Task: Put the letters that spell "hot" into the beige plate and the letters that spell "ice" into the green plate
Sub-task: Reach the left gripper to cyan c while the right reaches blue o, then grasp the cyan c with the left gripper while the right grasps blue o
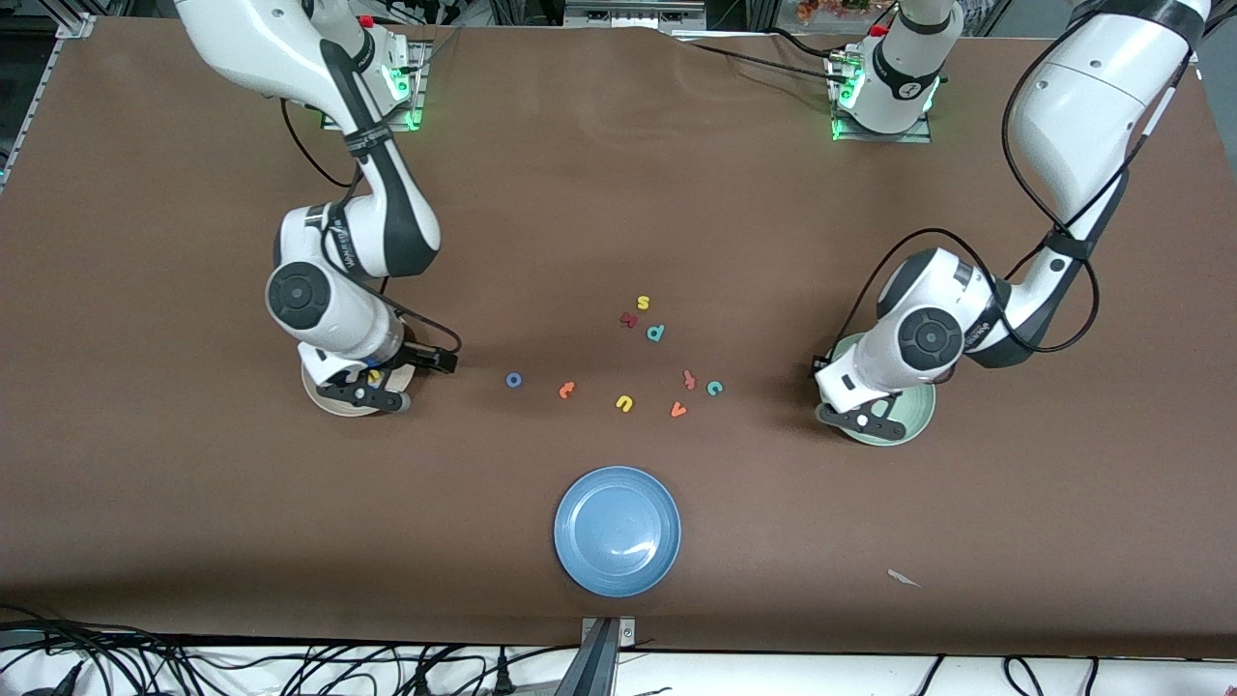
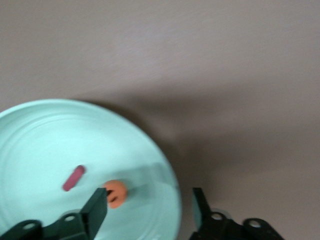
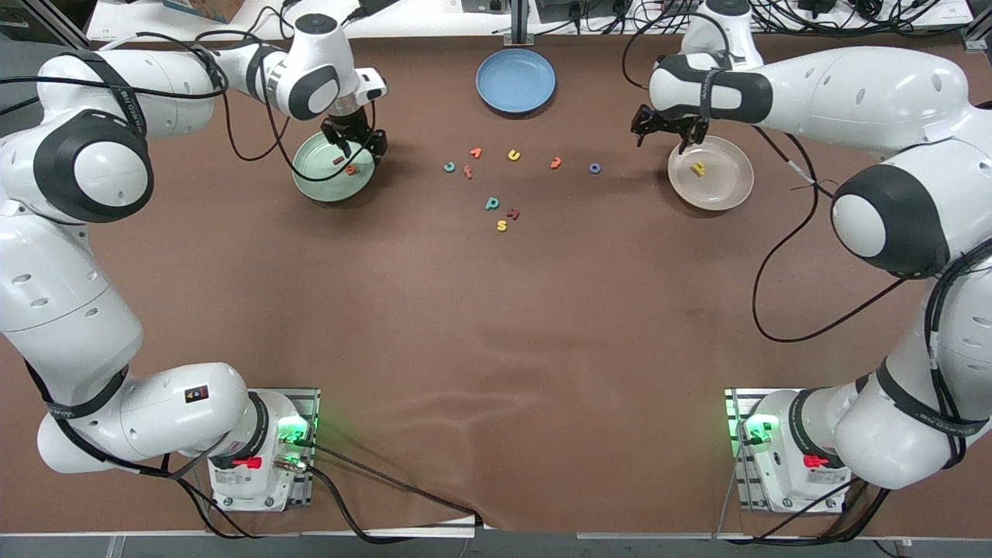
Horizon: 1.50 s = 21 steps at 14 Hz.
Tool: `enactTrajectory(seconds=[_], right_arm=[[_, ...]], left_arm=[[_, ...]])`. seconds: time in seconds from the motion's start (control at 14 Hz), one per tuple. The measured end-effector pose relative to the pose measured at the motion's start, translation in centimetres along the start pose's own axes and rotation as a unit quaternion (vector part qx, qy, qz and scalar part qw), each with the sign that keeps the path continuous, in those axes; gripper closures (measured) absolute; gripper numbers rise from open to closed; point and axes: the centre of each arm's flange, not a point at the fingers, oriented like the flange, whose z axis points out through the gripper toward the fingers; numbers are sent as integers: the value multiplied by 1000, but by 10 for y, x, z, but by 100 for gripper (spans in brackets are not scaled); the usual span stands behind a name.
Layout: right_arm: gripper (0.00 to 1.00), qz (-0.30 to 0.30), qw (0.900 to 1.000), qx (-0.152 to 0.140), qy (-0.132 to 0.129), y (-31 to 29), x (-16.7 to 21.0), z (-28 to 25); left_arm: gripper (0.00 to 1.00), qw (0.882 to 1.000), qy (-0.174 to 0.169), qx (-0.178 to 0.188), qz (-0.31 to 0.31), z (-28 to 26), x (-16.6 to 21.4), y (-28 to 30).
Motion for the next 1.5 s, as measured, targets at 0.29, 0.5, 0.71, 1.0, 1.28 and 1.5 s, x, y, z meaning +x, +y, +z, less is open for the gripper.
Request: enactTrajectory(seconds=[0.29,0.5,0.71,1.0,1.28,1.5], right_arm=[[0,33,999,-1,15,-56,-9,15],[0,47,998,1,36,-79,-12,47],[0,51,998,-3,43,-92,-21,77],[4,57,997,3,44,-98,-22,81],[24,55,998,7,40,-104,-29,85],[39,54,998,11,36,-109,-33,87]], left_arm=[[0,998,35,-6,48,-36,13,71],[0,996,35,-5,85,-35,11,113],[0,990,36,-2,136,-31,13,139],[0,980,38,-10,194,-16,17,144],[2,967,59,-38,245,17,21,156],[7,961,60,-40,266,32,23,153]])
